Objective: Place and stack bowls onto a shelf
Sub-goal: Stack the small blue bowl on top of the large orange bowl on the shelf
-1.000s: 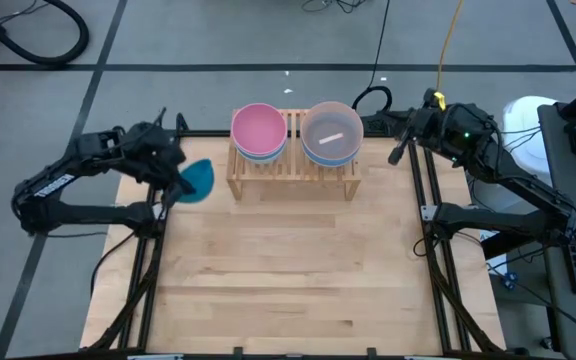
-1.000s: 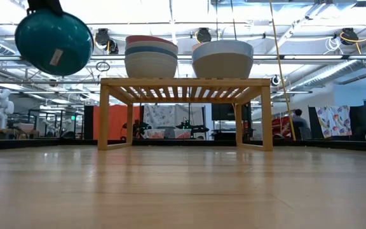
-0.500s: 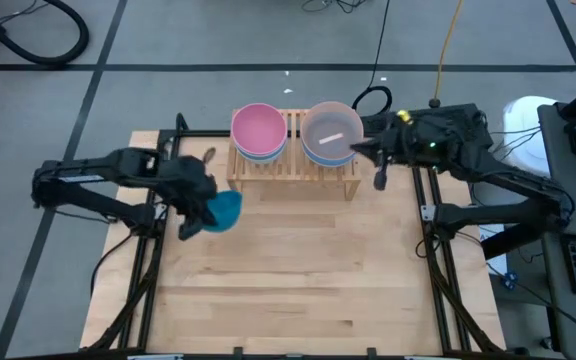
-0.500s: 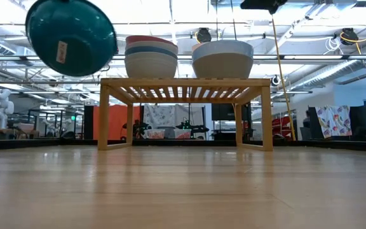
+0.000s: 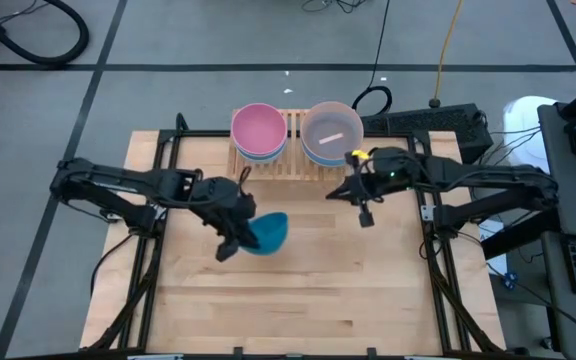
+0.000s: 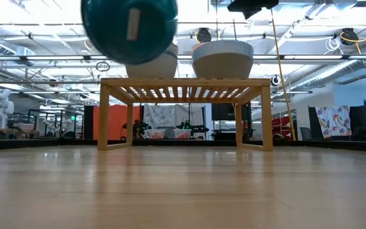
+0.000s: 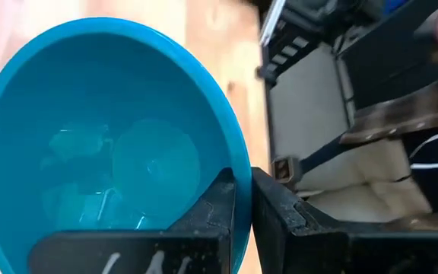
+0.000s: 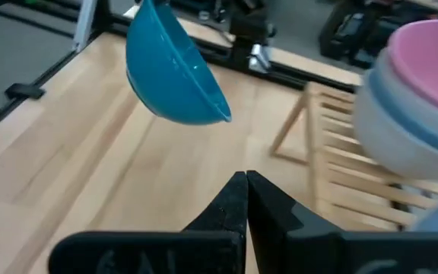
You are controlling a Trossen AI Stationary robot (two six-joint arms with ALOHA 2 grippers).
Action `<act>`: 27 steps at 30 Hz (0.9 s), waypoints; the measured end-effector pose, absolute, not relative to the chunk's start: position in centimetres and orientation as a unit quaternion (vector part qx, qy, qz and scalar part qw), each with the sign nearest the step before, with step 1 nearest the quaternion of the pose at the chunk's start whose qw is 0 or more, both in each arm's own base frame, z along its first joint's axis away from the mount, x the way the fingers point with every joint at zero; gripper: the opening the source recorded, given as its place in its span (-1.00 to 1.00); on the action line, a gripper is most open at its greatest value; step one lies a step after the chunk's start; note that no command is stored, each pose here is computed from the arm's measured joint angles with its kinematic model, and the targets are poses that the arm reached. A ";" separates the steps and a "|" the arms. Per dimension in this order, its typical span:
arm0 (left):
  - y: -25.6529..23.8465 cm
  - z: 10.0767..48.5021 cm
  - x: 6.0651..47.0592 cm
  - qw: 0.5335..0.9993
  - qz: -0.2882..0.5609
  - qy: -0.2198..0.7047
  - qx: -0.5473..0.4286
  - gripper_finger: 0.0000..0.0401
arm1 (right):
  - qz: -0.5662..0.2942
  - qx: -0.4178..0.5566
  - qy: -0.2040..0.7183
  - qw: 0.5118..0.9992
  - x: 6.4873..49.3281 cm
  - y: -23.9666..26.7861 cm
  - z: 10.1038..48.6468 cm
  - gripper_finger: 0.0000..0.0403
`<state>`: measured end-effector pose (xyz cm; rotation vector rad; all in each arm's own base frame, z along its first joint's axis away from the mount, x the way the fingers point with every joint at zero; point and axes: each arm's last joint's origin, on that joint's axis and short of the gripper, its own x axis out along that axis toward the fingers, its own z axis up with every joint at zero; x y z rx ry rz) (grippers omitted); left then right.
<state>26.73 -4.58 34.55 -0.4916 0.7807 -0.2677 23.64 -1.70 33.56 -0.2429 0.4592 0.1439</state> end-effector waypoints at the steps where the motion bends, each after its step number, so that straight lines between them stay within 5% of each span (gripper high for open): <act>1: -4.8 34.5 27.2 0.889 -0.133 0.368 -0.239 -0.87 | 0.078 -0.120 0.230 0.963 23.9 -1.5 33.4 -1.00; 8: -6.2 33.5 29.7 0.895 -0.153 0.341 -0.245 -0.87 | 0.126 -0.097 0.250 0.955 25.2 -0.1 32.1 -0.96; 19: -6.5 33.4 30.8 0.900 -0.160 0.316 -0.253 -0.87 | 0.182 -0.115 0.233 0.949 26.4 1.5 31.5 -0.56; 27: -6.7 33.6 30.9 0.903 -0.168 0.304 -0.251 -0.87 | 0.227 -0.119 0.191 0.948 28.2 1.9 31.1 -0.45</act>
